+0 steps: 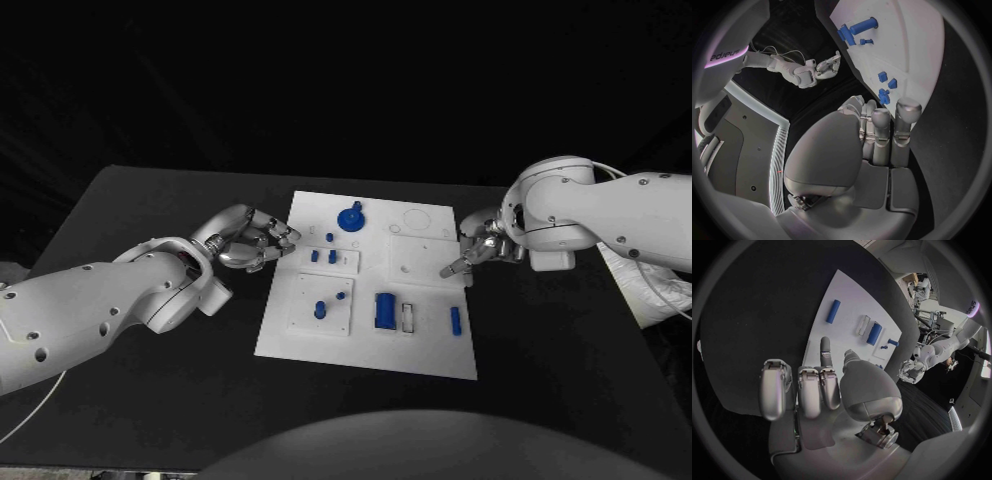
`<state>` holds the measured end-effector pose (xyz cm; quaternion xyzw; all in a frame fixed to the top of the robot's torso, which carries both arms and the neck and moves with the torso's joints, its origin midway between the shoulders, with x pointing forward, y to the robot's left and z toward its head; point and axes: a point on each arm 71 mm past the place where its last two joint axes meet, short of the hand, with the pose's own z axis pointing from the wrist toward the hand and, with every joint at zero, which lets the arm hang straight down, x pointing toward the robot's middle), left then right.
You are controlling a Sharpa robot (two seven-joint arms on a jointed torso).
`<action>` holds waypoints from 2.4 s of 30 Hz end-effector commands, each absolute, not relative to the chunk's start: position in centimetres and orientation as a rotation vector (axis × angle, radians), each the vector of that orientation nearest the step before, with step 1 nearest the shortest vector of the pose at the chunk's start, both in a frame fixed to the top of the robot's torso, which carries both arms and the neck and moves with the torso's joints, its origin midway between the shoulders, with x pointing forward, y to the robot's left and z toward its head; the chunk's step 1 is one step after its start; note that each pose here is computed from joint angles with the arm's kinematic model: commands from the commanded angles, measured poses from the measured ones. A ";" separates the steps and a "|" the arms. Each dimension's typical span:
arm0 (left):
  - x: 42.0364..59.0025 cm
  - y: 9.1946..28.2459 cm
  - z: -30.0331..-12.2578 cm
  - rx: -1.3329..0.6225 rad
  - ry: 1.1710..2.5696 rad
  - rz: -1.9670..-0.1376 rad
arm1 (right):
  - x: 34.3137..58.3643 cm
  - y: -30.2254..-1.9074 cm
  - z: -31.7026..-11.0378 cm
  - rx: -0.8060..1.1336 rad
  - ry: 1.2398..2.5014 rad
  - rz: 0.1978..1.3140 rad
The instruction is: Assemble the parts on the task board
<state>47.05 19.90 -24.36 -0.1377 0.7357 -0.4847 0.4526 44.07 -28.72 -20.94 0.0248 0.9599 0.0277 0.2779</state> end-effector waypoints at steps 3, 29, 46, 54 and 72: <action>47.0 19.6 -24.3 -0.339 1.825 -1.214 | 43.0 -28.8 -22.1 0.025 2.629 0.030; 46.9 19.7 -24.3 -0.341 1.827 -1.213 | 41.0 -29.1 -26.2 0.228 2.645 0.108; 47.0 19.7 -24.4 -0.342 1.836 -1.210 | 40.6 -29.0 -27.4 0.286 2.662 0.125; 47.0 19.6 -24.4 -0.342 1.837 -1.210 | 40.6 -28.9 -27.5 0.291 2.657 0.127; 47.0 19.6 -24.5 -0.342 1.843 -1.209 | 40.4 -29.2 -27.3 0.406 2.620 0.179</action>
